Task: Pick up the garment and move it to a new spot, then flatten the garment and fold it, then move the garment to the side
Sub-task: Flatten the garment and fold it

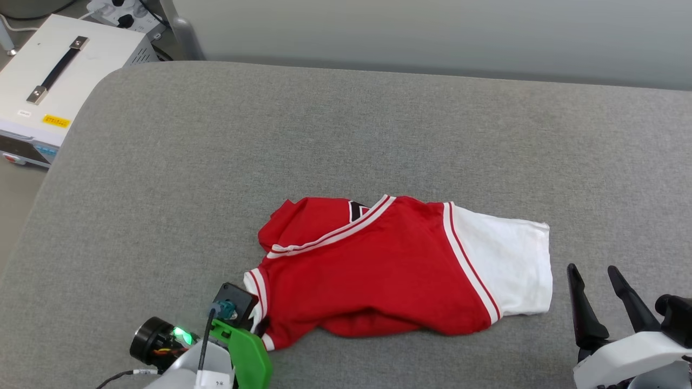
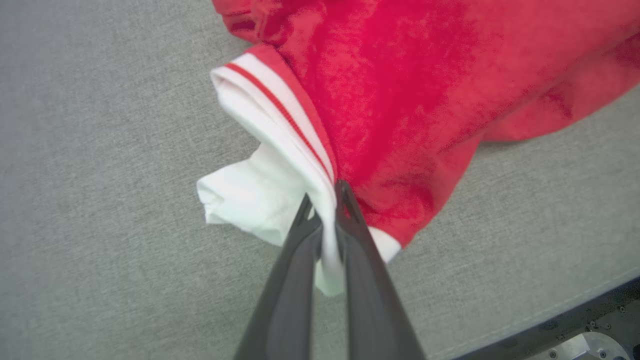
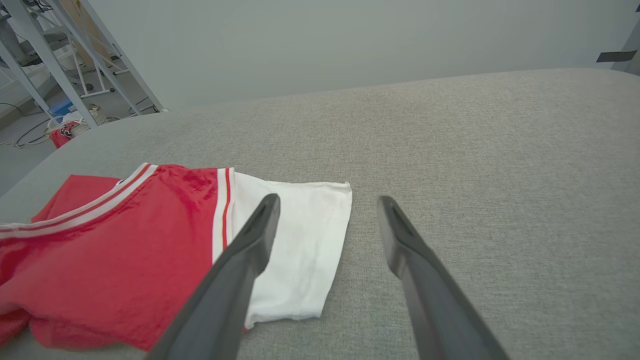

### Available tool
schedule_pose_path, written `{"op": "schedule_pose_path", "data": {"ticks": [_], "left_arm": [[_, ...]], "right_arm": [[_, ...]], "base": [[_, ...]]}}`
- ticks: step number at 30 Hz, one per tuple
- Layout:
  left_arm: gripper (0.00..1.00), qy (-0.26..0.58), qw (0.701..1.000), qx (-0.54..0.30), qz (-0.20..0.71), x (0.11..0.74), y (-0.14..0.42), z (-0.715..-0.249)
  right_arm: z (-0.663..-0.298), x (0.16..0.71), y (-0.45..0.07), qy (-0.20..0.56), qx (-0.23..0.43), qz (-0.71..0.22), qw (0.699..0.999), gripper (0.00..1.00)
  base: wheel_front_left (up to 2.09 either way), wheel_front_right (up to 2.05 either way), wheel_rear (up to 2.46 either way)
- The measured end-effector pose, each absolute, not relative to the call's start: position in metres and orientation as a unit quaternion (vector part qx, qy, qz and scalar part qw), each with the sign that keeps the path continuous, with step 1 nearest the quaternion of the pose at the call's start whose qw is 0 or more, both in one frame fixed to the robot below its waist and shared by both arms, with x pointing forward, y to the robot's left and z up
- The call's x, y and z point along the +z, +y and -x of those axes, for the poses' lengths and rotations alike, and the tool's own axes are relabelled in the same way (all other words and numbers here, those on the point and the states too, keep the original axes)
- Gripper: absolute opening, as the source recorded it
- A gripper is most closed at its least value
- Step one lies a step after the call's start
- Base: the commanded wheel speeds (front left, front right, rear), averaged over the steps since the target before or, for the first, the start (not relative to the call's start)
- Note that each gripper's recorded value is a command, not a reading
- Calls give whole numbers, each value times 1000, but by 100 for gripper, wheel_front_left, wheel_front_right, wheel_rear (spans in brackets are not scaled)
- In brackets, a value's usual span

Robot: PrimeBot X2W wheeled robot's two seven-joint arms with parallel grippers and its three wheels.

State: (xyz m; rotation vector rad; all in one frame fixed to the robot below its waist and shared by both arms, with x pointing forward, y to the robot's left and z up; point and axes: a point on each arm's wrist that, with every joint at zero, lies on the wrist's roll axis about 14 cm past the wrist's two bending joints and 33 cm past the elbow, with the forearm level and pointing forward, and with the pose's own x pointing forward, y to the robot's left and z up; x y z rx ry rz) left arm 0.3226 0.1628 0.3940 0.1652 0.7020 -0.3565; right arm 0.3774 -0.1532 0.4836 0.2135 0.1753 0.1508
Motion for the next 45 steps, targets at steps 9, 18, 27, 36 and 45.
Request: {"op": "schedule_pose_path", "data": {"ticks": [9, 18, 27, 36, 45], "left_arm": [[100, 231, 965, -121, 8, 419, 158, -345], [100, 65, 995, -38, 68, 484, 188, -360], [100, -28, 996, -1, 83, 536, 209, -366], [100, -50, 995, 11, 89, 543, 211, -364], [100, -39, 995, 10, 95, 531, 210, -367]], "right_arm": [[-379, 499, -153, 70, 79, -98, 990, 100], [-373, 520, -156, 47, 78, -87, 992, 100], [-368, 522, -163, 53, 69, -67, 994, 100], [-372, 473, -168, 175, 61, -57, 981, 100], [-408, 437, -155, 322, 110, -31, 940, 100]], "base": [[0, 0, 0], [0, 0, 0], [0, 0, 0], [0, 0, 0], [0, 0, 0]]}}
